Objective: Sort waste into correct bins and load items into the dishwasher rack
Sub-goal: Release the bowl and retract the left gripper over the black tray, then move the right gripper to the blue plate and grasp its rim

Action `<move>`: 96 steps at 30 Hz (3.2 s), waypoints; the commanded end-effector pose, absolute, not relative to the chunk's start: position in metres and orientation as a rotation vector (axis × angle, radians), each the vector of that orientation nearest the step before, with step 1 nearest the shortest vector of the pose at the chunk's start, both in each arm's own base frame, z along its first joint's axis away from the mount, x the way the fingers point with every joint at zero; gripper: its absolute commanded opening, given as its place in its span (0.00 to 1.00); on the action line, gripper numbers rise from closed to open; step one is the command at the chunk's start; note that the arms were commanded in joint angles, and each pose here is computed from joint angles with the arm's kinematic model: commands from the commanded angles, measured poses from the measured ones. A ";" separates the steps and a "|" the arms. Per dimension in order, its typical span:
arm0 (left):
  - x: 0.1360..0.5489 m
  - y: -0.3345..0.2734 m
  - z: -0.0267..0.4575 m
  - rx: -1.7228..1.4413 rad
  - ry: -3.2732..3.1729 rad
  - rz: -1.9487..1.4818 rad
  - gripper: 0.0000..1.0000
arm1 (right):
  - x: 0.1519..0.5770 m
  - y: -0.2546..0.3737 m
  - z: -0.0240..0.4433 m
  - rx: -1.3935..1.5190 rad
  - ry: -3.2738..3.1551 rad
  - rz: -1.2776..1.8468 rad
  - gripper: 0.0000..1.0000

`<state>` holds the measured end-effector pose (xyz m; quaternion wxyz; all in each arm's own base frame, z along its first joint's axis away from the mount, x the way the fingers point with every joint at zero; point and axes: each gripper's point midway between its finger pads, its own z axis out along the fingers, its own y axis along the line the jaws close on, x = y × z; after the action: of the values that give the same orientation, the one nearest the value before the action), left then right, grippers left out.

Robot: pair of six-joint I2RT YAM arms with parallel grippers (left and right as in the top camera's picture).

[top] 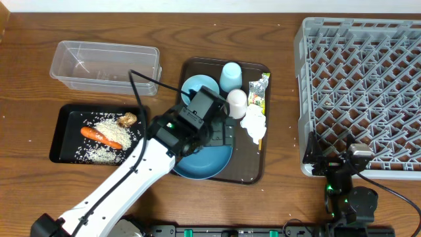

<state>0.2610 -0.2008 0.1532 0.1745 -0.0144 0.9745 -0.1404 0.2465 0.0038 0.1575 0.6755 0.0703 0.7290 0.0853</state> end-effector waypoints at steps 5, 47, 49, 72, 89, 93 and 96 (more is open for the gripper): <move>0.286 -0.087 0.198 -0.446 2.523 0.032 0.98 | 0.246 0.001 0.157 0.160 1.638 0.175 0.99; 0.244 0.124 0.217 -1.396 2.176 0.154 0.98 | 0.223 0.114 0.341 -0.175 1.589 0.977 0.99; 0.238 0.129 0.215 -1.434 2.172 0.165 0.98 | 0.236 0.128 0.349 -0.249 1.642 0.989 0.99; 0.234 0.133 0.214 -1.459 2.164 0.175 0.98 | 0.246 0.376 0.171 -1.064 2.335 0.401 0.99; 0.234 0.133 0.214 -1.459 2.164 0.175 0.98 | 0.195 0.425 0.055 -1.270 2.482 0.366 0.95; 0.234 0.133 0.214 -1.459 2.164 0.175 0.98 | 0.201 0.416 0.031 -1.271 2.513 0.263 0.87; 0.234 0.133 0.214 -1.459 2.164 0.175 0.98 | 0.200 0.415 0.024 -1.279 2.526 0.249 0.81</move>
<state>0.2318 0.1317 0.2072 0.2511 -0.5336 0.8048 0.0682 0.1946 0.4114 0.0242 0.1398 -0.4527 0.8755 0.0955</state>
